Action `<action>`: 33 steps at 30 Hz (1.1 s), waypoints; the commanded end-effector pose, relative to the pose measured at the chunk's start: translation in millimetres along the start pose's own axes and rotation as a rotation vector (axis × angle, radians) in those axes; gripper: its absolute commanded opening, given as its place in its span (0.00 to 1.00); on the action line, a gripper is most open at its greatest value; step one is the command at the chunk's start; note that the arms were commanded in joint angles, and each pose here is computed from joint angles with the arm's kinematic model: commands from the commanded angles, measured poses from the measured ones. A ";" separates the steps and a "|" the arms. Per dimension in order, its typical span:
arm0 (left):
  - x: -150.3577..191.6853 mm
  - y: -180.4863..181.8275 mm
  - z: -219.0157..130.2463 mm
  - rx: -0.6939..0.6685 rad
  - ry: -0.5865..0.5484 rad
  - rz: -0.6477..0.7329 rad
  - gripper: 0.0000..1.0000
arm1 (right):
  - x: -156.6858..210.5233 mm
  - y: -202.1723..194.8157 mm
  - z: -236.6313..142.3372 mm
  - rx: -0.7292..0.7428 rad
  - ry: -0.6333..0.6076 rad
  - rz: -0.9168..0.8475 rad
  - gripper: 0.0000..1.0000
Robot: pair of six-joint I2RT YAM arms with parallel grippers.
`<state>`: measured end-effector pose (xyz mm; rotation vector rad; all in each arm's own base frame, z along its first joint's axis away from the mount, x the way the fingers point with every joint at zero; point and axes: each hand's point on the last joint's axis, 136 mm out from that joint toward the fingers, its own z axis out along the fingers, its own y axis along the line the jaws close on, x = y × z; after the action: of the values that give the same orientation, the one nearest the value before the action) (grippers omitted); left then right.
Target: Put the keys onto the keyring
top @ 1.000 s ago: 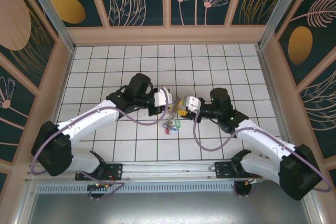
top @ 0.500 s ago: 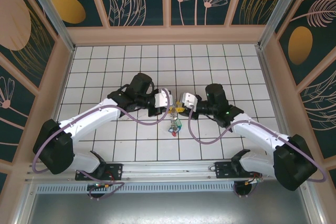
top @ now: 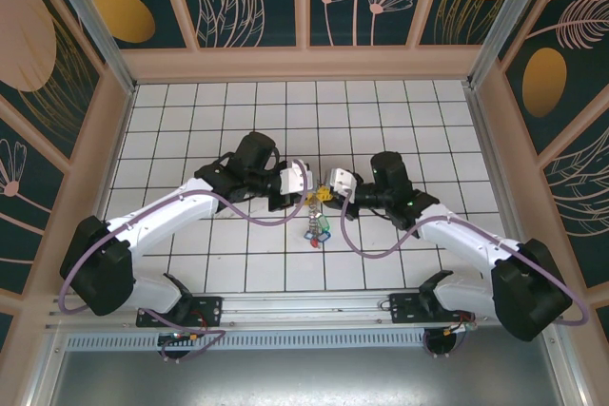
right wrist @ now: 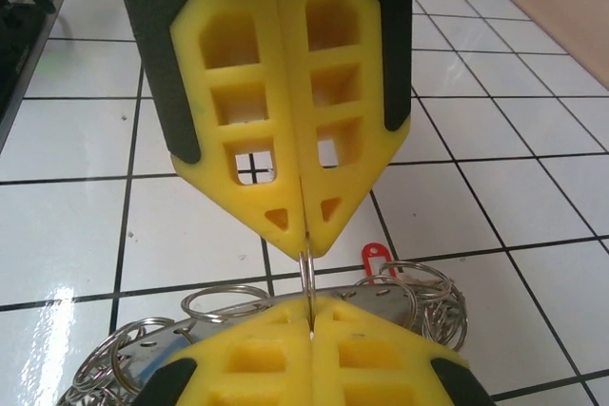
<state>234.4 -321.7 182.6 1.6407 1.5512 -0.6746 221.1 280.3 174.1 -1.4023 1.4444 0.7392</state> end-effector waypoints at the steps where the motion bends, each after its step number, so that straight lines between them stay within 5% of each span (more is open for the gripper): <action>1: -26.5 -3.3 -4.2 0.018 -0.116 0.019 0.13 | -30.2 -3.4 -10.8 0.030 -0.163 -0.008 0.00; 7: -23.6 -14.5 -3.2 0.063 -0.140 0.012 0.22 | -39.7 -1.6 -26.0 0.066 -0.276 0.023 0.00; 21: -31.3 -8.7 1.5 0.055 -0.190 0.011 0.26 | -44.9 5.7 -34.0 0.064 -0.327 0.009 0.00; 33: -37.6 -18.6 1.8 0.126 -0.223 0.004 0.12 | -45.9 4.4 -33.4 0.066 -0.330 0.001 0.00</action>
<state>221.6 -338.1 202.4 1.5819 1.4259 -0.8562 208.8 267.6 204.4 -1.1681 1.3147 0.8681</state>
